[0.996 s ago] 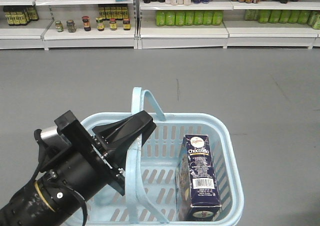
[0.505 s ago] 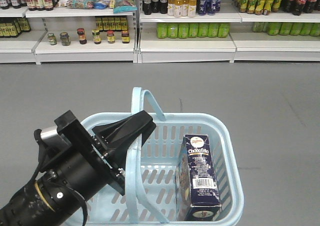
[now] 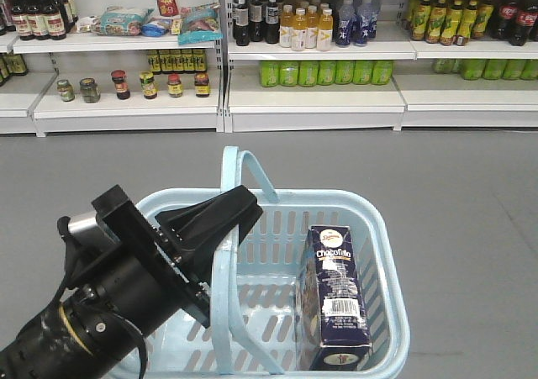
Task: Left arm holds basket, right arm returns cookies
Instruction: 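Drive up to the shelf of yellow bottles holding the basket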
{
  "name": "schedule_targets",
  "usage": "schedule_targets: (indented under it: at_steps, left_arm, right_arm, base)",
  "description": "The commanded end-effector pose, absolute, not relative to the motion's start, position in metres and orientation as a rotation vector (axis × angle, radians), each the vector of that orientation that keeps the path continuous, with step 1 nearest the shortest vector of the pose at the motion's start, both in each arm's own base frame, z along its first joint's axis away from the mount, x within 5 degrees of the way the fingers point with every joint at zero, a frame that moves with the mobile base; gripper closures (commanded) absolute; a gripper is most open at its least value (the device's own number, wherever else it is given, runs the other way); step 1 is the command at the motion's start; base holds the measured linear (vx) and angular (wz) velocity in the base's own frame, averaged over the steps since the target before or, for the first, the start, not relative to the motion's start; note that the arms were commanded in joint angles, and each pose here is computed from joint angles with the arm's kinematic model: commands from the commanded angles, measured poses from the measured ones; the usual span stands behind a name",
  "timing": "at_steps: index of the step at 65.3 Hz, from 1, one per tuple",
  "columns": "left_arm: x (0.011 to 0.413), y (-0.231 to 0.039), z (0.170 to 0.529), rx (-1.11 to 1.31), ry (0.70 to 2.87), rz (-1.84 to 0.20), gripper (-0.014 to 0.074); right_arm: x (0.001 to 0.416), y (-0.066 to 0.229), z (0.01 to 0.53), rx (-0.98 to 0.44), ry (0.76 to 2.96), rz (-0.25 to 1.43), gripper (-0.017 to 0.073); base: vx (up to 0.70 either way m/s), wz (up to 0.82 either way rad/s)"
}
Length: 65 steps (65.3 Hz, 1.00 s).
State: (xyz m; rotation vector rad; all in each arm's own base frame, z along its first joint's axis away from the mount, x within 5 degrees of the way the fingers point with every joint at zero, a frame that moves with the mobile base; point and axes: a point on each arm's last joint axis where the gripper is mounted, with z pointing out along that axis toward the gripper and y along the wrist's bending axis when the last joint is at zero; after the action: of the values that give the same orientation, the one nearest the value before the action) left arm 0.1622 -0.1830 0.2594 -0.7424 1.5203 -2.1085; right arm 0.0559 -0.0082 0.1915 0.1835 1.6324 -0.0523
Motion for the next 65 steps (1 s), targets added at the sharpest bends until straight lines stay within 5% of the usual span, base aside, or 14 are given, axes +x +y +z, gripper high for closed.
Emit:
schedule_targets:
  at_steps: [1,65]
  left_arm:
    - [0.1571,-0.1784,0.2892,-0.628,1.267,-2.266,0.0596]
    - [0.1571,-0.1784,0.2892,-0.628,1.267,-2.266,0.0596]
  right_arm:
    - [0.0559,-0.0084,0.1930,0.166,1.563,-0.068,0.0565]
    - [0.0559,-0.0084,0.1930,0.166,1.563,-0.068,0.0565]
  base:
    - [0.52,-0.01]
    - [0.51,0.00]
